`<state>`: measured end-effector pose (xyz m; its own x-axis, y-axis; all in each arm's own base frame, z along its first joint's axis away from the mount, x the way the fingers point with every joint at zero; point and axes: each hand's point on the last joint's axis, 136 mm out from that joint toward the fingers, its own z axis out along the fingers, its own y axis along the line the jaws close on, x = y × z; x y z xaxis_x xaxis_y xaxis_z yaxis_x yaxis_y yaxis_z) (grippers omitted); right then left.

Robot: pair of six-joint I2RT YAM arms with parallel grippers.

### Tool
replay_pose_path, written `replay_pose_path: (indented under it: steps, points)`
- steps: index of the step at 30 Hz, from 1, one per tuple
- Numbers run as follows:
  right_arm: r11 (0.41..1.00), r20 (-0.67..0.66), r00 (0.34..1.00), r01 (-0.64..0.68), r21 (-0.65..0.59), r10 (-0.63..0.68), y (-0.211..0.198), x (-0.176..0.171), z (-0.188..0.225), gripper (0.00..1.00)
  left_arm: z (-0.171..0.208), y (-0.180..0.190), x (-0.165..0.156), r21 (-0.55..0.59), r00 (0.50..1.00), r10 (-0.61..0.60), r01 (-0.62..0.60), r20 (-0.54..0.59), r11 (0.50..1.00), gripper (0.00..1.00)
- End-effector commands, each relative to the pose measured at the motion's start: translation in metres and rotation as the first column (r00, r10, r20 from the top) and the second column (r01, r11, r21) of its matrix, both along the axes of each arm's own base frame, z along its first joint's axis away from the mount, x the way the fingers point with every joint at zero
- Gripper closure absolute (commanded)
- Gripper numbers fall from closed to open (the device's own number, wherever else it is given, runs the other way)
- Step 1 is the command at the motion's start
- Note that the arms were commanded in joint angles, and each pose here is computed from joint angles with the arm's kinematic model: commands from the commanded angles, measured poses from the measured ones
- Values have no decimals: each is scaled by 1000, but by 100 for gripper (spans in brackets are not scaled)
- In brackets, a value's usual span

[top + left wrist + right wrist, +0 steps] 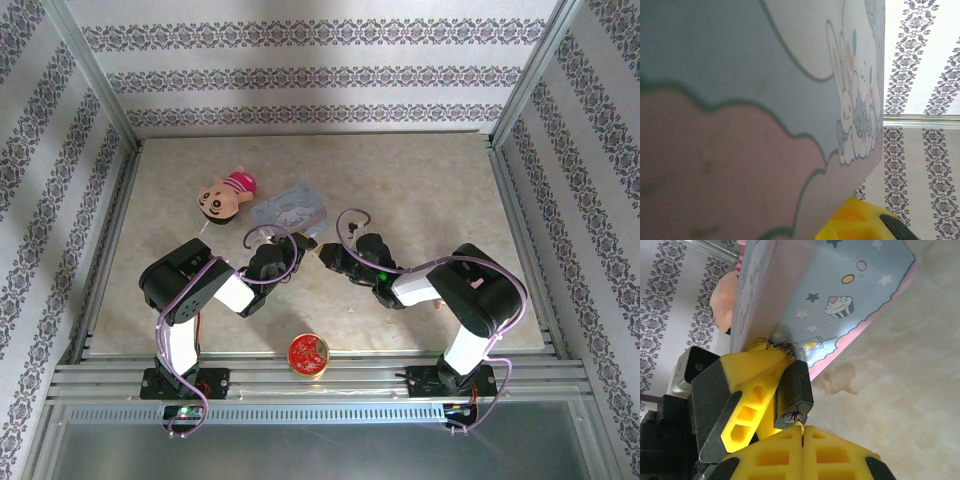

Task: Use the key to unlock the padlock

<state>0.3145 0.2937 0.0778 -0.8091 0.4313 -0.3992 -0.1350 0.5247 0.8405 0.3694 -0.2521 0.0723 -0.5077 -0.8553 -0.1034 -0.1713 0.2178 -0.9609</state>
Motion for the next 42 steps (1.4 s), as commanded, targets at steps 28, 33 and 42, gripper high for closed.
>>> replay_pose_path:
  steps: [28,33,42]
  points:
    - [999,0,999,-43,-8,43,14,-9,-2,92,-49,-13,-37,116,945,-136,177,-296,977,100]
    - [999,15,999,-52,15,52,22,-4,5,99,-51,-20,-43,103,937,-161,201,-309,974,100]
    - [996,3,999,-41,-78,42,4,-14,-3,79,-53,-14,-45,110,937,-138,182,-322,977,100]
